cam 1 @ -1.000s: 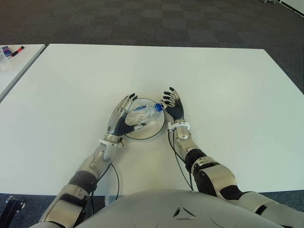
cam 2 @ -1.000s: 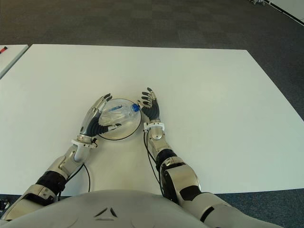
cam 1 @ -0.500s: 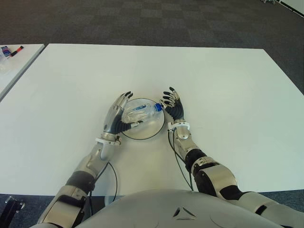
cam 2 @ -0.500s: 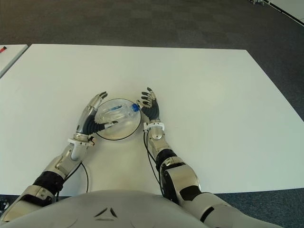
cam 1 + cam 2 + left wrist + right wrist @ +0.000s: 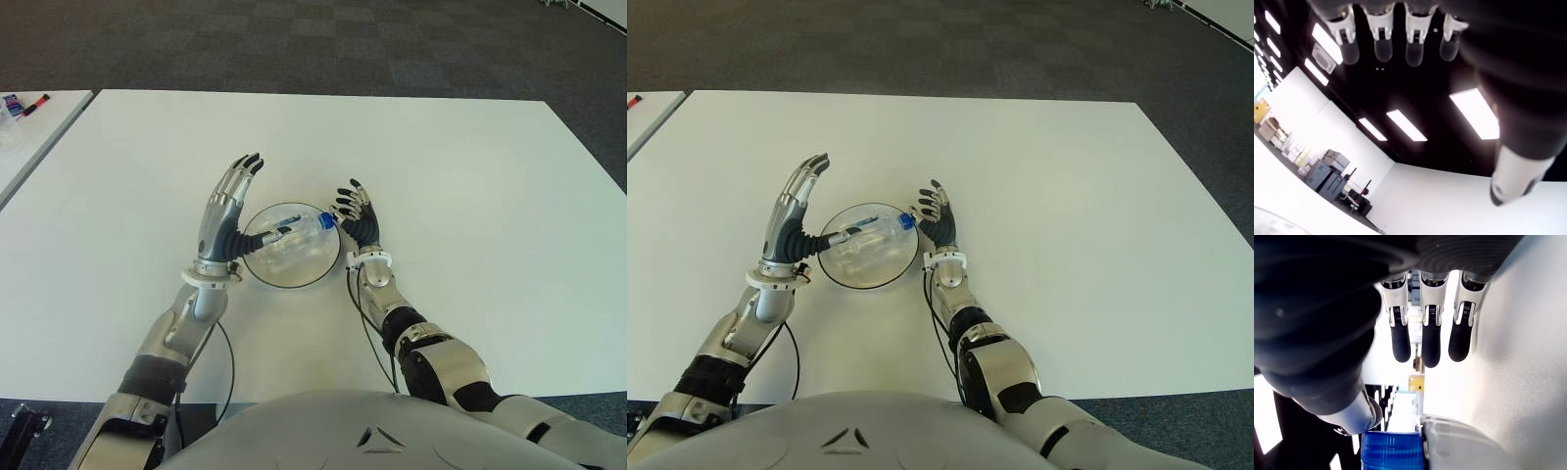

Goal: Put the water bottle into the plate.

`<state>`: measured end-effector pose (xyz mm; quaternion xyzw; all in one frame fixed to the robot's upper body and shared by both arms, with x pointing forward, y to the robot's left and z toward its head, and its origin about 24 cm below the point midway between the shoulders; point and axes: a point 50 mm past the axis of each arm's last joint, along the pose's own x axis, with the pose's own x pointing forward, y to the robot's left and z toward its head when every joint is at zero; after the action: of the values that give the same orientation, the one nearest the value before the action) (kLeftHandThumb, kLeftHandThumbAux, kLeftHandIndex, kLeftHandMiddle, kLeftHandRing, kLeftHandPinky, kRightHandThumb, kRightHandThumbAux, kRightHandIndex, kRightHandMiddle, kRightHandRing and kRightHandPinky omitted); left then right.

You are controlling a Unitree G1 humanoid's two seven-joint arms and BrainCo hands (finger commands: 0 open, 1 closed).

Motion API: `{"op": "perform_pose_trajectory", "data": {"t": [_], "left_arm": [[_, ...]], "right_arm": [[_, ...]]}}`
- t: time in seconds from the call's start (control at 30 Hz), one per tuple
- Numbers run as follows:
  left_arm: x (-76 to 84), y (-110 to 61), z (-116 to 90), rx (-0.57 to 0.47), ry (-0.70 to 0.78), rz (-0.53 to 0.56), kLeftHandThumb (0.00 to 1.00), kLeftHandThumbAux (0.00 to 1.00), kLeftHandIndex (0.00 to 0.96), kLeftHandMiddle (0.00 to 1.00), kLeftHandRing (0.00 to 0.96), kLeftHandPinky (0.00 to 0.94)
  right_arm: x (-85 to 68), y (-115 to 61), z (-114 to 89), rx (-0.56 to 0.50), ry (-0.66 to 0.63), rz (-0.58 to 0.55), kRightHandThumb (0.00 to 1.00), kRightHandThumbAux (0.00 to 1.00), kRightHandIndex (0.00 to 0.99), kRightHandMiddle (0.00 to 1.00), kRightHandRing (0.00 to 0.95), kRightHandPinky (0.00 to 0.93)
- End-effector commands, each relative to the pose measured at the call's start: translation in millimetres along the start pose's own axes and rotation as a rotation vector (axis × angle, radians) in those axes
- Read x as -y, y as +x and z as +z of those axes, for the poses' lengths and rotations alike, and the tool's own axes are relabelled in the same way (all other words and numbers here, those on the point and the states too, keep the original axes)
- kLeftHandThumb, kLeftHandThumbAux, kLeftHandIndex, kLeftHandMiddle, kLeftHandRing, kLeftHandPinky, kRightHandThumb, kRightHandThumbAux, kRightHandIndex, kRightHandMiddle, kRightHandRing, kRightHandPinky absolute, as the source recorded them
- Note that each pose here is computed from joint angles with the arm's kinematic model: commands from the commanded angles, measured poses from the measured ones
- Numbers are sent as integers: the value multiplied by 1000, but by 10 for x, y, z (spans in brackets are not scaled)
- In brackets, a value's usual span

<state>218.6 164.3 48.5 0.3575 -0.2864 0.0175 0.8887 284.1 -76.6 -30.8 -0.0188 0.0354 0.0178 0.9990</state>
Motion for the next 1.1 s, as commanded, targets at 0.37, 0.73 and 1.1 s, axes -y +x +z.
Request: {"op": "perform_pose_trajectory", "data": {"t": [0.37,0.73,1.1], "left_arm": [[-362,56,251,88,29,57,0,759,87,107,74,58],[-497,127,153,85,44,108,0,678,123,139,101,93],[-518,83,18,6,-17,184,0,670,153,165,132,126]], "right_arm": [[-507,-125,-64,-120,113,61,278,856,91,277,282,296],[-510,-123,-55,-115,125,60,284,846,93,290,288,296],[-516,-118,-45,-112,115,58,278,856,92,292,293,301]]}}
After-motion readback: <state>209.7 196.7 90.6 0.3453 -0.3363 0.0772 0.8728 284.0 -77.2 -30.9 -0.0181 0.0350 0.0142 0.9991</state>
